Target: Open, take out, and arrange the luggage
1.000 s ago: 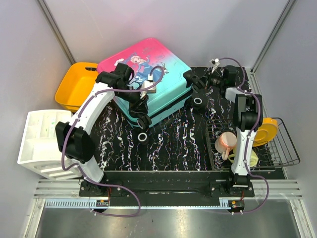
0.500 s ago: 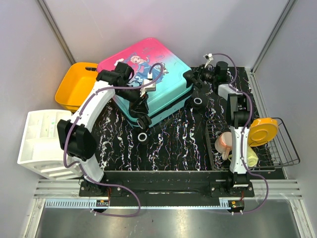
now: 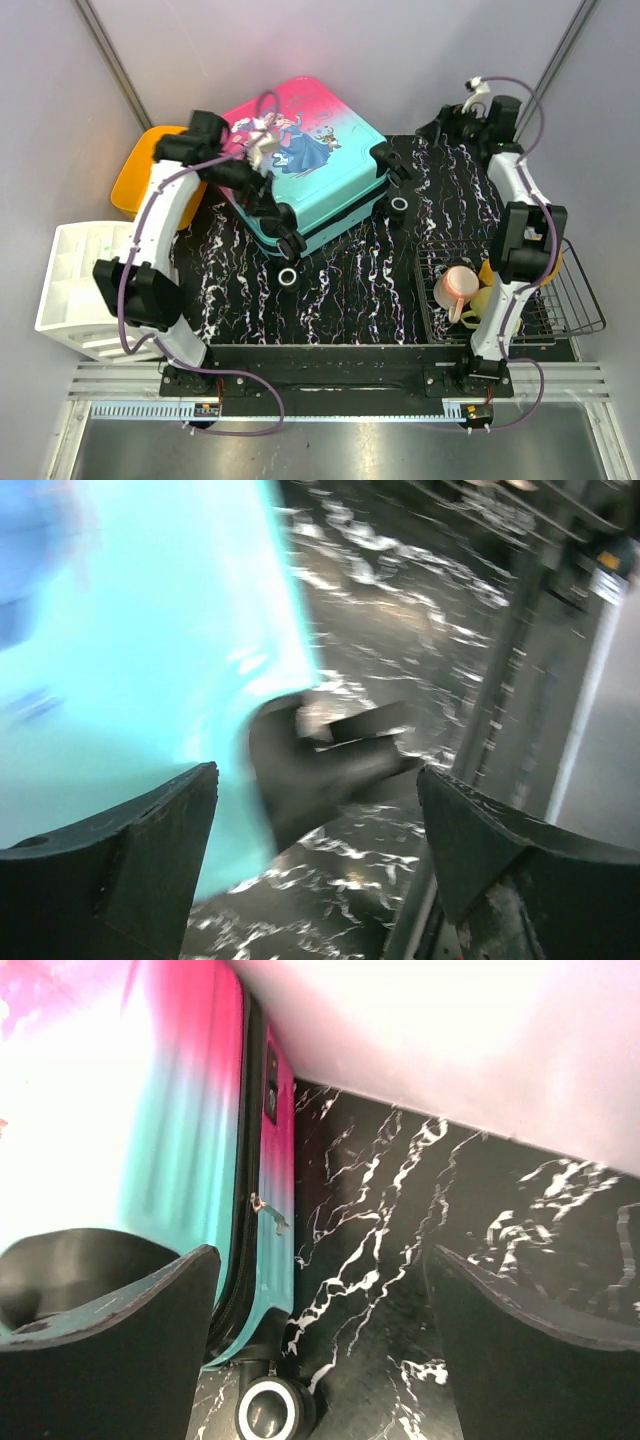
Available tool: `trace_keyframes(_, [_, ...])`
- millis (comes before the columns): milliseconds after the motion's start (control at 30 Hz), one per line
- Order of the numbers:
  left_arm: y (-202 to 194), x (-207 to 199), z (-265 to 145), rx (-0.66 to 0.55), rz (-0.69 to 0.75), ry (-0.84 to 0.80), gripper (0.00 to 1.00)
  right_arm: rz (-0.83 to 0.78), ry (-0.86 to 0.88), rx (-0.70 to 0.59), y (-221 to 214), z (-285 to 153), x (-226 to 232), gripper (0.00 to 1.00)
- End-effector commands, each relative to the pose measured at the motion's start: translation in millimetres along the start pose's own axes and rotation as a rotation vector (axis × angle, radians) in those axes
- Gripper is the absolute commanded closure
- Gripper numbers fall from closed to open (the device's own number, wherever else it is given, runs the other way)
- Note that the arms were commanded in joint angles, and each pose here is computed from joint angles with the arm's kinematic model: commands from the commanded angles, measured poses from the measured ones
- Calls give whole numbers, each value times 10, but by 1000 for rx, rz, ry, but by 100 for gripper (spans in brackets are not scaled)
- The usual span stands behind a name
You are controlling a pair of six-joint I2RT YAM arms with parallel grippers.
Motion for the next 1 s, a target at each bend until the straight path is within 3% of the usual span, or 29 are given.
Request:
trace_keyframes(0, [149,469,-538,-235,-136,285,13,-38,-17,39,547,-357,205,4])
trace_keyframes(100, [96,528,-783,-381,-248,306,9,24,28,103,609,-403,395,0])
trace_keyframes(200, [5,604,-932,-474,-357,379,1,-69,54,153,616,-414,590,0])
trace_keyframes(400, [-164,678,-919,-554,-571,499,1,-146,126,363,410,-399,981,0])
trace_keyframes(667, [-303,866,-822,-548,-697,577,2,-225,225,459,231,-292,1311,3])
trace_keyframes(800, [-349,1045,-768,-530,-747,622,6,-257,250,500,137,-235,1390,17])
trace_keyframes(833, [-334,1076,-761,-532,-749,625,8,-254,252,507,128,-237,1398,28])
trace_keyframes(967, [-265,1183,-690,-526,-766,559,15,-221,243,524,104,-263,1424,52])
Point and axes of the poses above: each gripper's point midway between its finger pads, its own z axis out along the fingers, its own x axis along the line the jaws close on, y = z × x, the point moved 8 cm from there along -z, back along the fingers, and after that the axes turned 15 degrees about -z, right-handed, at the moved point
